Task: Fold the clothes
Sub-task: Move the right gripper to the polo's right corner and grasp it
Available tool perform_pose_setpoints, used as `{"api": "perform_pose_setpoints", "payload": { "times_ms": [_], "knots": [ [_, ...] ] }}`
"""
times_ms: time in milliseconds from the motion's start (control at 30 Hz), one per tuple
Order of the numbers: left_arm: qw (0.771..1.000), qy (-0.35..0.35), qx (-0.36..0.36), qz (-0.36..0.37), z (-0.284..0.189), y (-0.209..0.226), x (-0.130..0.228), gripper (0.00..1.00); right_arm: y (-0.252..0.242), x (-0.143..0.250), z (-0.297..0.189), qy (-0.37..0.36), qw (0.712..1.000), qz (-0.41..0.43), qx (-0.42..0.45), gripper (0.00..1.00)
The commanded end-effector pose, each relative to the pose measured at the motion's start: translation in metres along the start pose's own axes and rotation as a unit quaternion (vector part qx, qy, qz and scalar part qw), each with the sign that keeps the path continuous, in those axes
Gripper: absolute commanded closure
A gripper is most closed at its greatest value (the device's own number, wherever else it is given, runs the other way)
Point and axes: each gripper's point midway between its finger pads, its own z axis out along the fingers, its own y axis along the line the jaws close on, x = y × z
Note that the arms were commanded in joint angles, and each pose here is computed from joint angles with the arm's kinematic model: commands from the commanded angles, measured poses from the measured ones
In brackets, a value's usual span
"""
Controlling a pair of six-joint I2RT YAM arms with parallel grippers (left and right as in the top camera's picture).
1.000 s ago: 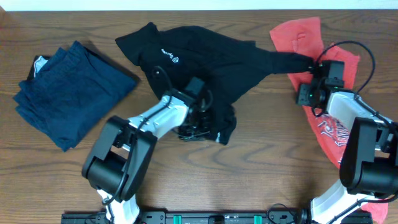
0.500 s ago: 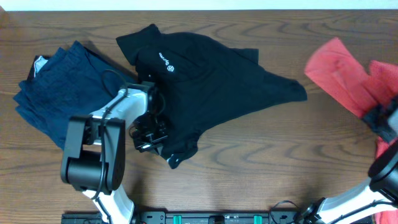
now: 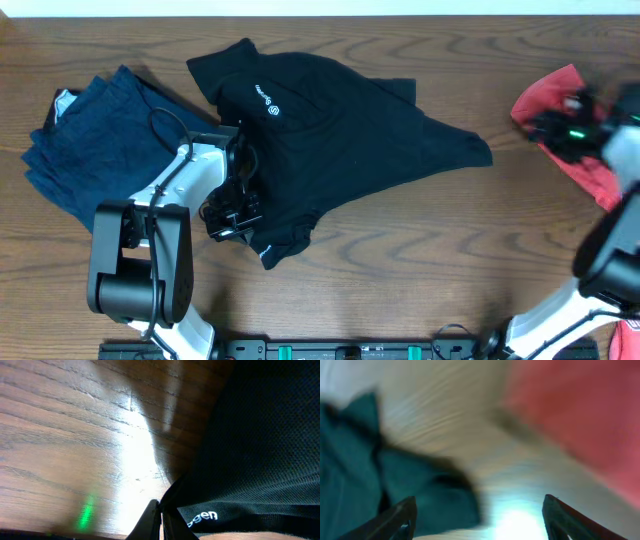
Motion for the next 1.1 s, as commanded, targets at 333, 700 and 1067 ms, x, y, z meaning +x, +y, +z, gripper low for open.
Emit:
{"api": "perform_pose_setpoints", "payload": {
  "times_ms": [333, 700, 1067],
  "knots": [
    [1.0, -0.007, -0.005, 0.007, 0.0, 0.003, -0.002, 0.94, 0.107, 0.06, 0.123, 0.068, 0.978, -0.178, 0.087, 0.23],
    [1.0, -0.004, -0.007, 0.015, 0.003, 0.004, 0.0, 0.94, 0.133, 0.022, 0.117, 0.002, 0.982, -0.174, 0.073, 0.92],
    [0.997, 0.003, -0.079, 0.022, 0.007, 0.033, 0.008, 0.94, 0.083, -0.092, 0.035, -0.165, 0.967, -0.034, 0.19, 0.61]
  ]
}}
